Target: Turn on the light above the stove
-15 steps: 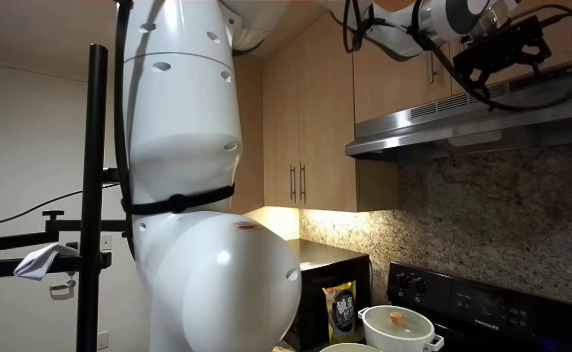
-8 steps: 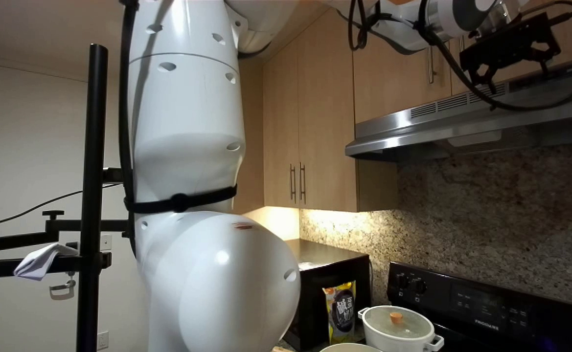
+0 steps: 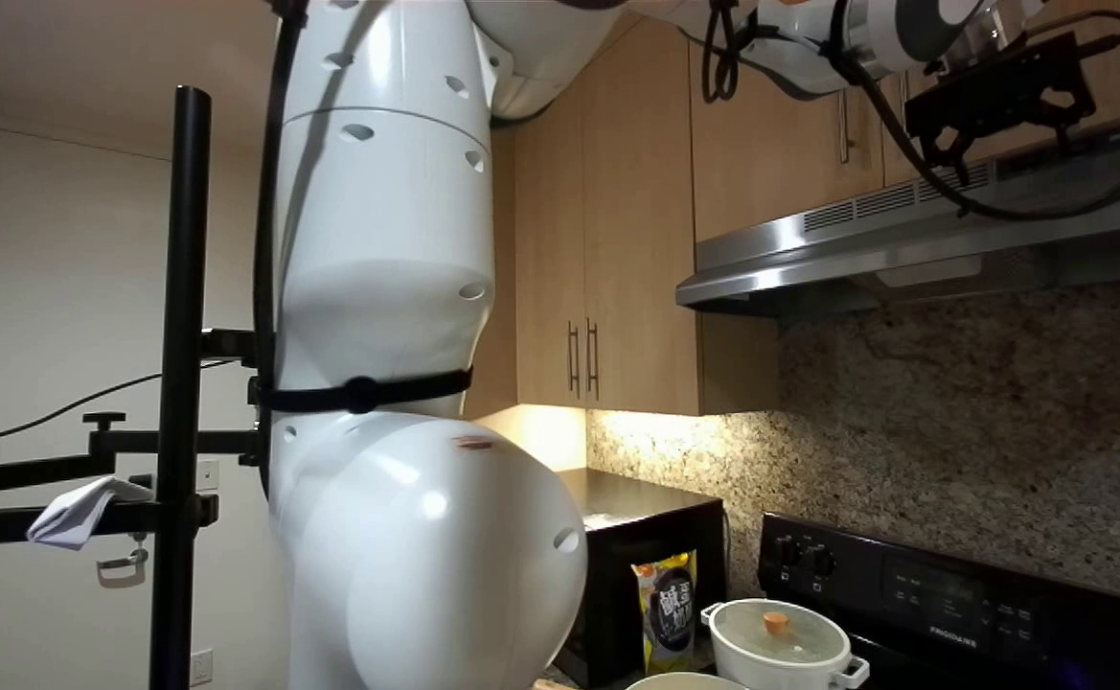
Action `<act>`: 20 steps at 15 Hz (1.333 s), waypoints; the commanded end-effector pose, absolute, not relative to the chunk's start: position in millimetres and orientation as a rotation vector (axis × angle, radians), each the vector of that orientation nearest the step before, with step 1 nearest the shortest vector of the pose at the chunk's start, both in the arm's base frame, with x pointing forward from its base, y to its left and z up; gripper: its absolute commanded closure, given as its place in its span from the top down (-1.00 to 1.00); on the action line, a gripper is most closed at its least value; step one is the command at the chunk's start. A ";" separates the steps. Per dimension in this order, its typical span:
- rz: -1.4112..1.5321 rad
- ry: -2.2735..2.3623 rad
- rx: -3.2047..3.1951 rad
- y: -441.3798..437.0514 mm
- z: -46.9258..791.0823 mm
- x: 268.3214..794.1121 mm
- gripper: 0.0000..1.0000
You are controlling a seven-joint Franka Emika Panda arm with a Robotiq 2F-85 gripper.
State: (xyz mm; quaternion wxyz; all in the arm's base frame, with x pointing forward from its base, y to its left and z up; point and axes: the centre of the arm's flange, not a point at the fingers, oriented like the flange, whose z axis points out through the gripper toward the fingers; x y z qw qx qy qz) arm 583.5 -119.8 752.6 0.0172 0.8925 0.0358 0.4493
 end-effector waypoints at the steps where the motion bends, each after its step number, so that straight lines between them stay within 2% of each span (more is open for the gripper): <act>1: 1.403 0.163 2.790 -125.2 758.8 603.0 1.00; 20: 1.371 0.146 2.784 -132.7 772.9 636.3 1.00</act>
